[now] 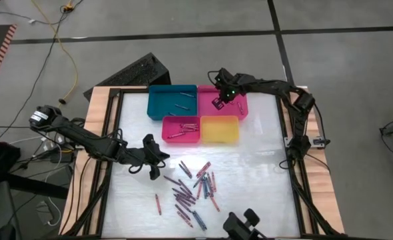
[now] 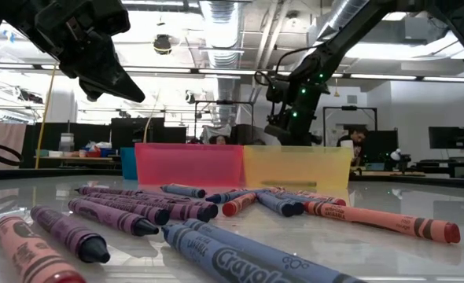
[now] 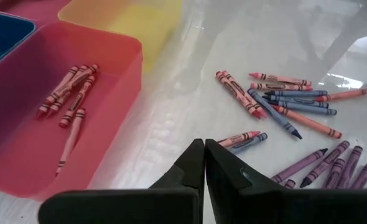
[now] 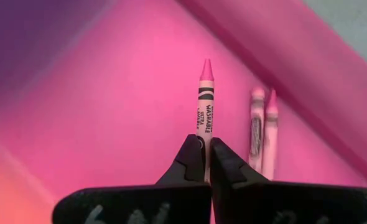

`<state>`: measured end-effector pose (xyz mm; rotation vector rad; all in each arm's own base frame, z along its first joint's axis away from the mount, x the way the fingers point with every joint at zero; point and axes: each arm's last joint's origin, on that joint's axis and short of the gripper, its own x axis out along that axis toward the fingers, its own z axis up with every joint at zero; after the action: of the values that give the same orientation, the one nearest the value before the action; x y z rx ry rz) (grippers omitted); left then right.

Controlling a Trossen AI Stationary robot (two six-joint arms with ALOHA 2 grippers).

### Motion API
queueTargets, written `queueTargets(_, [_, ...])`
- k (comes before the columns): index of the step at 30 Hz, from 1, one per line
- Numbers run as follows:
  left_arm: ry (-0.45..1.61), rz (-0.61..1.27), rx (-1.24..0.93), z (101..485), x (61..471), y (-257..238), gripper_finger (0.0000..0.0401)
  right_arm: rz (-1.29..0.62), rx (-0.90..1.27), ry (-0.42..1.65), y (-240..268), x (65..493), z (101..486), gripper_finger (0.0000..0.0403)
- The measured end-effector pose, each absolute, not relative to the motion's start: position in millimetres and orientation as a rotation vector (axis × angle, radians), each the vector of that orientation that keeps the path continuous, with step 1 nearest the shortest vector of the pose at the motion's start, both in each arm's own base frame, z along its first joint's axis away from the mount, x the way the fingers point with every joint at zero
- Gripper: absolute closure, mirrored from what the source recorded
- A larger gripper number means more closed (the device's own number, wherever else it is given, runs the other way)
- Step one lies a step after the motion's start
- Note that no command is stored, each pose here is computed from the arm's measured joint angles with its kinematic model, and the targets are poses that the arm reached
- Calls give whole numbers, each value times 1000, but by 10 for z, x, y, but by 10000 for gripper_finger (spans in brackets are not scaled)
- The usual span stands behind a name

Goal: Sort crayons
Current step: Put the pink crayon into the pink bin, then put the red crayon into the red bin

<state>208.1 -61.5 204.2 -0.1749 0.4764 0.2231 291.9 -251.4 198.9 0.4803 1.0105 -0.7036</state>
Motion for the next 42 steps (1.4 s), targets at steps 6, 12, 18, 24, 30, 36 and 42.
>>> queueTargets(6, [474, 228, -174, 2044, 2081, -614, 401, -698, 484, 1004, -2538, 2965, 1906, 398])
queueTargets(12, [479, 229, -172, 2039, 2079, -613, 401, -702, 492, 1005, -2541, 2971, 1890, 384])
queueTargets(18, [482, 229, -171, 2037, 2077, -613, 401, -704, 495, 1010, -2544, 2962, 1887, 353])
queueTargets(24, [482, 229, -171, 2037, 2077, -613, 401, -704, 485, 982, -2517, 2937, 2012, 347])
queueTargets(30, [482, 229, -171, 2037, 2077, -613, 401, -698, 452, 889, -2418, 2867, 2371, 347])
queueTargets(36, [481, 232, -170, 2037, 2077, -612, 401, -568, 425, 767, -2111, 2817, 2838, 347])
queueTargets(42, [471, 262, -160, 2039, 2076, -603, 401, -216, 354, 687, -1608, 2949, 3121, 346])
